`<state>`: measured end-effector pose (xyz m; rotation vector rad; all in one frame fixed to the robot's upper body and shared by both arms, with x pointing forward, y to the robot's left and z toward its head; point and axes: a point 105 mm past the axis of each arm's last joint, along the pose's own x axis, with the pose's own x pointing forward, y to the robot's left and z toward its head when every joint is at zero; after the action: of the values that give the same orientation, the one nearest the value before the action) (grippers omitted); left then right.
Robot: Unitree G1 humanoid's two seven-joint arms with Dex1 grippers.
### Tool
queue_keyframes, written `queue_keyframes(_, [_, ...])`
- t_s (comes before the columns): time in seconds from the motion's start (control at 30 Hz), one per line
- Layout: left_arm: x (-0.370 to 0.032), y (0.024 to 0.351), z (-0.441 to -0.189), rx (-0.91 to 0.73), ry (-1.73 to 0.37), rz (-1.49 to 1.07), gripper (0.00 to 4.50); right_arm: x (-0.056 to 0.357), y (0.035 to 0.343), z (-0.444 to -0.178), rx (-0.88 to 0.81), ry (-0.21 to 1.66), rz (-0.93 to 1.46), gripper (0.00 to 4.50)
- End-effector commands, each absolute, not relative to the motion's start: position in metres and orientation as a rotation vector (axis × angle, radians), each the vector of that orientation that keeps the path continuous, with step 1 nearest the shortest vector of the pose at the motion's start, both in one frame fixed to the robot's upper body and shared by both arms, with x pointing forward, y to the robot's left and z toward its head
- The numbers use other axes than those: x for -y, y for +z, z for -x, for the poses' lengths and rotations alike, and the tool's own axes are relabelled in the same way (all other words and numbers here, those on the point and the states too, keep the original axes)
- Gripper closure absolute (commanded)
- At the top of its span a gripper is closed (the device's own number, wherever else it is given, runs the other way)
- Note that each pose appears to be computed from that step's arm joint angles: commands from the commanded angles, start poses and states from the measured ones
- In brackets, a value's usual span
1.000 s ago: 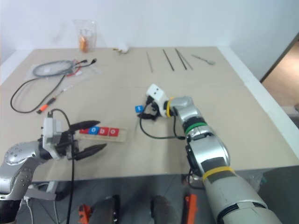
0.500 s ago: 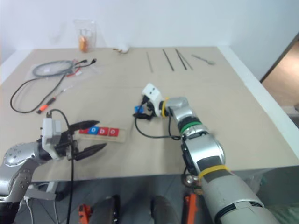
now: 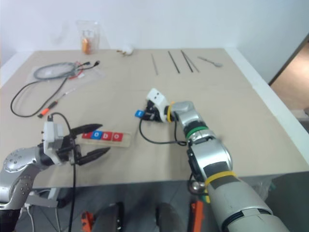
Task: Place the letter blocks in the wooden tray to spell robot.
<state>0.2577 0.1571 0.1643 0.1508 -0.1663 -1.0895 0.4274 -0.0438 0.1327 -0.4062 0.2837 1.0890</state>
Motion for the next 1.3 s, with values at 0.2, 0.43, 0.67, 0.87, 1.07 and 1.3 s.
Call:
queue_keyframes(0.2, [-0.16,0.177,-0.257,0.21,-1.069,-0.178,0.0,0.057,0.143,-0.43,-0.265,1.08,0.403,3.33])
queue_keyframes(0.43, [-0.185,0.163,-0.248,0.129,-1.038,-0.212,0.0,0.065,0.167,-0.419,-0.218,1.218,0.432,3.33])
queue_keyframes(0.67, [-0.194,0.157,-0.239,0.084,-1.051,-0.22,0.0,0.053,0.166,-0.388,-0.287,1.339,0.524,3.33])
queue_keyframes(0.87, [-0.202,0.155,-0.238,0.073,-1.031,-0.228,0.0,0.031,0.176,-0.355,-0.341,1.385,0.511,3.33])
queue_keyframes(1.07, [-0.197,0.153,-0.24,0.09,-1.032,-0.219,0.0,0.024,0.177,-0.342,-0.371,1.399,0.523,3.33])
queue_keyframes(1.3, [-0.194,0.153,-0.243,0.101,-1.011,-0.212,0.0,0.018,0.162,-0.337,-0.413,1.39,0.574,3.33])
